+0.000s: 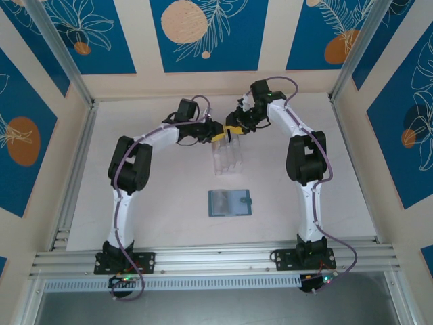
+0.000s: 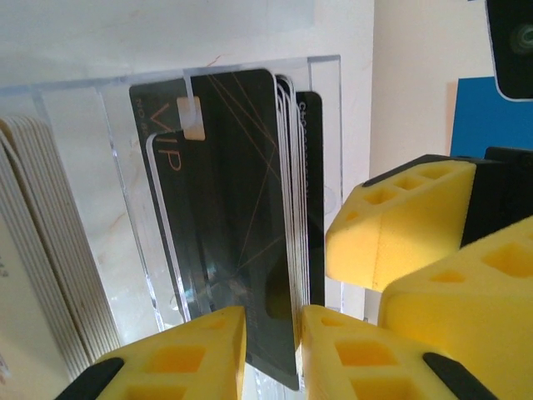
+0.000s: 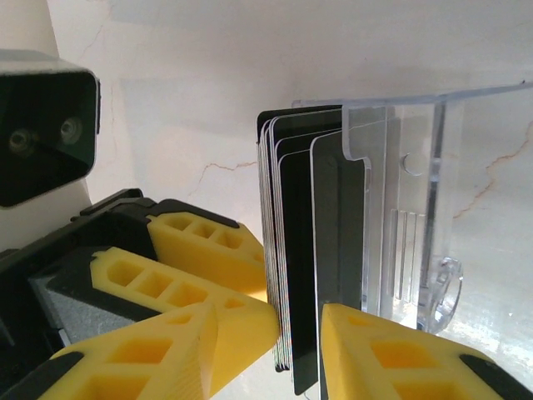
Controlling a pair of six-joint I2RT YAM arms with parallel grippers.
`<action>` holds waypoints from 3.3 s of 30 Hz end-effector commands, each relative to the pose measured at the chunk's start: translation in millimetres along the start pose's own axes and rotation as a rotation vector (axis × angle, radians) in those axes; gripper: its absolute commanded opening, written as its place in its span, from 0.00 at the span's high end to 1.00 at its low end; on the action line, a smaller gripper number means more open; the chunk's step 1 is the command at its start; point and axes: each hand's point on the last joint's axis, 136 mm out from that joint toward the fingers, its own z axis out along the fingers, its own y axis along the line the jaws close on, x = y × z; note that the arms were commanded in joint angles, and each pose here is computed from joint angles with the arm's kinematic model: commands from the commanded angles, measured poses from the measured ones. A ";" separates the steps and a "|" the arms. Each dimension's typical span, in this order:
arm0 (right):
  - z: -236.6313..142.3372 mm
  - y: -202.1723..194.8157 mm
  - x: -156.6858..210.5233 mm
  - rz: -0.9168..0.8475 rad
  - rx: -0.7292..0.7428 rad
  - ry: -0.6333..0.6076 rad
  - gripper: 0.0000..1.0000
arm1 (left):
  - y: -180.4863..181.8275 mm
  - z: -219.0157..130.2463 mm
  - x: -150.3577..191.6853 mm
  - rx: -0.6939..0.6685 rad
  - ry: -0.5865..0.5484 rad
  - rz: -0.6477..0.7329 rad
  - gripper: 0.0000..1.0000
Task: Put the credit cards into the card holder
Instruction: Pick up the credit card from the storage box.
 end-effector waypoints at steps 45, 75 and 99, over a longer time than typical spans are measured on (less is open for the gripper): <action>26.4 -5.5 18.7 0.009 0.124 0.084 0.60 | -14.6 34.4 -6.0 0.127 0.043 -0.045 0.92; -14.6 18.0 9.5 -0.017 0.064 0.004 0.71 | 21.3 57.8 14.4 -0.124 0.094 0.030 0.92; -19.8 19.9 6.7 -0.020 0.049 -0.008 0.85 | 20.2 56.9 14.4 -0.156 0.095 0.052 0.91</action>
